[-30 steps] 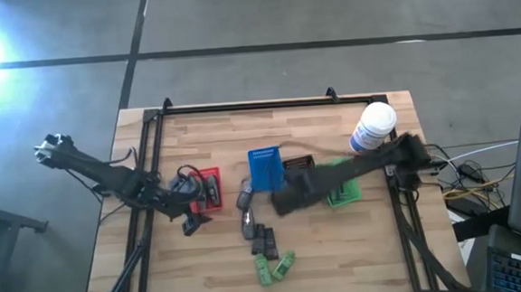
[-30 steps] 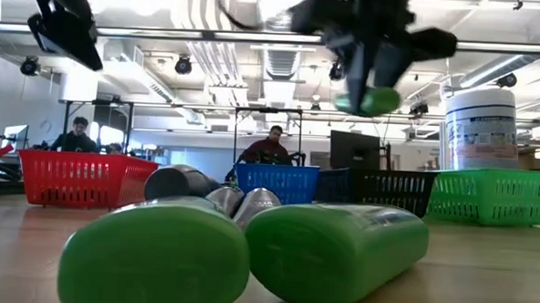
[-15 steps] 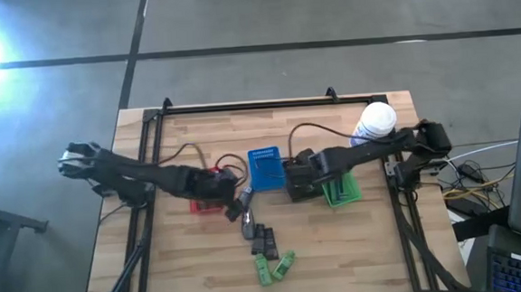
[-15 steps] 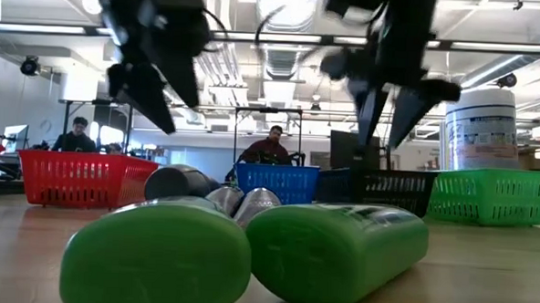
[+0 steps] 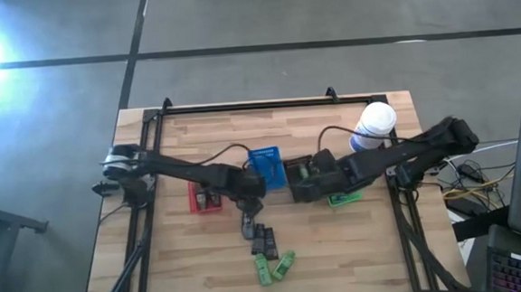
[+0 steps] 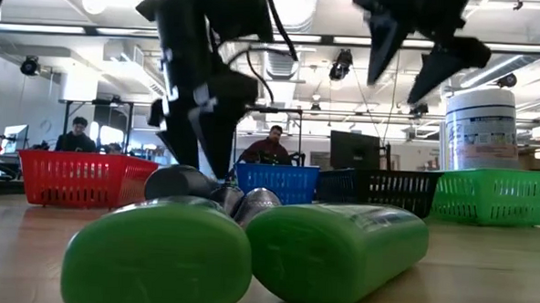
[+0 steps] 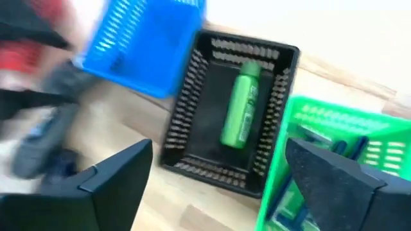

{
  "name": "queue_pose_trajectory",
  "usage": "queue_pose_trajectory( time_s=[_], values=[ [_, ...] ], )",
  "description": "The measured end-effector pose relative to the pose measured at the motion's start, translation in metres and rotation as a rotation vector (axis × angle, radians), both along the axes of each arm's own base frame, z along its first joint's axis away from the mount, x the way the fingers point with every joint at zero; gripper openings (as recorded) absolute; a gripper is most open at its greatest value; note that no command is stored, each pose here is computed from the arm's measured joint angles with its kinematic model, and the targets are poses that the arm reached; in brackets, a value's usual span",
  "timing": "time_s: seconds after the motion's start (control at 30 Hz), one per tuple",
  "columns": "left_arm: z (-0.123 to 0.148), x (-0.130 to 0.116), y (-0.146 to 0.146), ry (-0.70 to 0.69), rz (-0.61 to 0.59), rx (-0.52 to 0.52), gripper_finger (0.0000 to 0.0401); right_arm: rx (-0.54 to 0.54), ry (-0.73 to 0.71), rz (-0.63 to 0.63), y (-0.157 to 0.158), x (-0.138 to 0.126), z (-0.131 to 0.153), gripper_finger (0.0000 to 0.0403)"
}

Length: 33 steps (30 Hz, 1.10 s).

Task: Pick & Place Travel size toiletries
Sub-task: Put the black deodorant into the orange bin

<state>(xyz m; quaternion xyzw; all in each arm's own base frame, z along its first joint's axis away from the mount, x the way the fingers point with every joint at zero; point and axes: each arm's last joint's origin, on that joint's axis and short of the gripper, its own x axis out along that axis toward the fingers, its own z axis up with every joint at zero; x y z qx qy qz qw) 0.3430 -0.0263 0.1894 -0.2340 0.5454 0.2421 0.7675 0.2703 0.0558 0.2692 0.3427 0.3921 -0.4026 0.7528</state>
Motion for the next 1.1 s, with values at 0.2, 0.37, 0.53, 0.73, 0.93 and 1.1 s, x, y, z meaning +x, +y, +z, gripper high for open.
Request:
queue_pose_trajectory(
  time_s=[0.2, 0.37, 0.53, 0.73, 0.93, 1.1],
  values=[
    [-0.029, 0.015, 0.003, 0.104, -0.042, 0.008, 0.0358, -0.025, -0.029, 0.036, 0.000, -0.004, 0.010, 0.0365],
    [-0.036, 0.021, 0.003, 0.123, -0.068, 0.007, 0.0302, -0.041, -0.026, 0.062, 0.000, -0.003, 0.012, 0.0355],
    [-0.022, 0.017, 0.005, 0.099, -0.064, 0.031, 0.0204, -0.041, -0.028, 0.070, 0.001, -0.004, 0.012, 0.0339],
    [0.034, -0.014, 0.010, 0.089, -0.014, 0.068, 0.0204, -0.037, -0.034, 0.082, 0.001, -0.005, 0.014, 0.0332],
    [0.085, -0.072, 0.015, 0.108, 0.220, 0.146, 0.0204, -0.037, -0.035, 0.084, 0.001, -0.005, 0.014, 0.0350],
    [0.076, -0.104, 0.022, 0.051, 0.500, 0.108, 0.0204, -0.032, -0.040, 0.072, 0.001, -0.004, 0.014, 0.0361]
  ],
)
